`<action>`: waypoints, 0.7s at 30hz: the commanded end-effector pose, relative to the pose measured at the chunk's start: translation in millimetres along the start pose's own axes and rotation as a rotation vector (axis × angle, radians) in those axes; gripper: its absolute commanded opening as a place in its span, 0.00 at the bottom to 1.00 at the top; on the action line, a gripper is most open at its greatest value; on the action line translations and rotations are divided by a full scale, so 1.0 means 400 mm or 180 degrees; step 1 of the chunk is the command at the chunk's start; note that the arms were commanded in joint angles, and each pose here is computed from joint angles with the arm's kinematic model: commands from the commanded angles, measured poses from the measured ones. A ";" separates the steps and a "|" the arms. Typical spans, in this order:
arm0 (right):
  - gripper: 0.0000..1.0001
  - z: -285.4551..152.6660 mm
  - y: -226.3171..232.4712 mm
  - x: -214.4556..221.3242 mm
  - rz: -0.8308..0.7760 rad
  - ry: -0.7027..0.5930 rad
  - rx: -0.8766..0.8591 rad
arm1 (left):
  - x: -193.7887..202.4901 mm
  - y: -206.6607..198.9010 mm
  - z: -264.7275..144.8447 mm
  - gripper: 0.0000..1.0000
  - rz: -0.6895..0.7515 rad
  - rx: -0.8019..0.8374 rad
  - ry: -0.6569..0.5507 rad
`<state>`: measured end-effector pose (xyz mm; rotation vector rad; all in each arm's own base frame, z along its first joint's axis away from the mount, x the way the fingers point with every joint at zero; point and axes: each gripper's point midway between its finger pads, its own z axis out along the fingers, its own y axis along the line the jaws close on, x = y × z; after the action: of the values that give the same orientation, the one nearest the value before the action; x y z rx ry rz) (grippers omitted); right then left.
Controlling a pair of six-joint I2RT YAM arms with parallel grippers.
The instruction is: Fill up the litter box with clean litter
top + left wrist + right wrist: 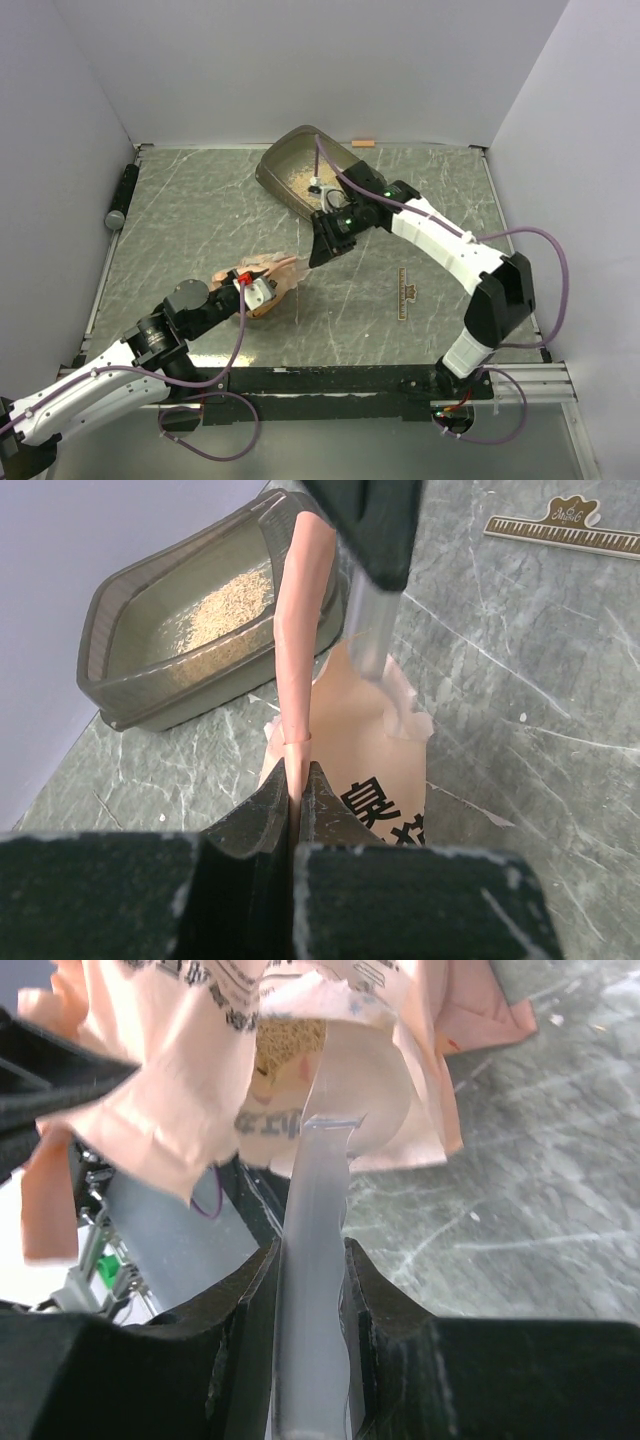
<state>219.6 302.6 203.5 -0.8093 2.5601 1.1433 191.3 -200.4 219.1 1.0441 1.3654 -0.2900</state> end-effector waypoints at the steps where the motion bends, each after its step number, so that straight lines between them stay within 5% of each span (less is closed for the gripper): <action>1: 0.00 0.034 0.039 -0.029 -0.0025 0.0096 -0.0078 | -0.112 0.023 -0.012 0.01 -0.0051 -0.0001 -0.0465; 13: 0.00 0.245 0.001 0.019 0.0266 0.0760 -0.0331 | -0.118 0.030 -0.021 0.01 -0.0050 -0.0046 -0.0503; 21: 0.00 0.245 0.047 -0.011 0.0339 0.0297 -0.1047 | -0.118 0.027 -0.021 0.01 -0.0049 -0.0030 -0.0527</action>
<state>207.0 380.3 141.0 -0.8910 2.6688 1.4856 187.0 -197.1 223.1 1.0398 1.3506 -0.2998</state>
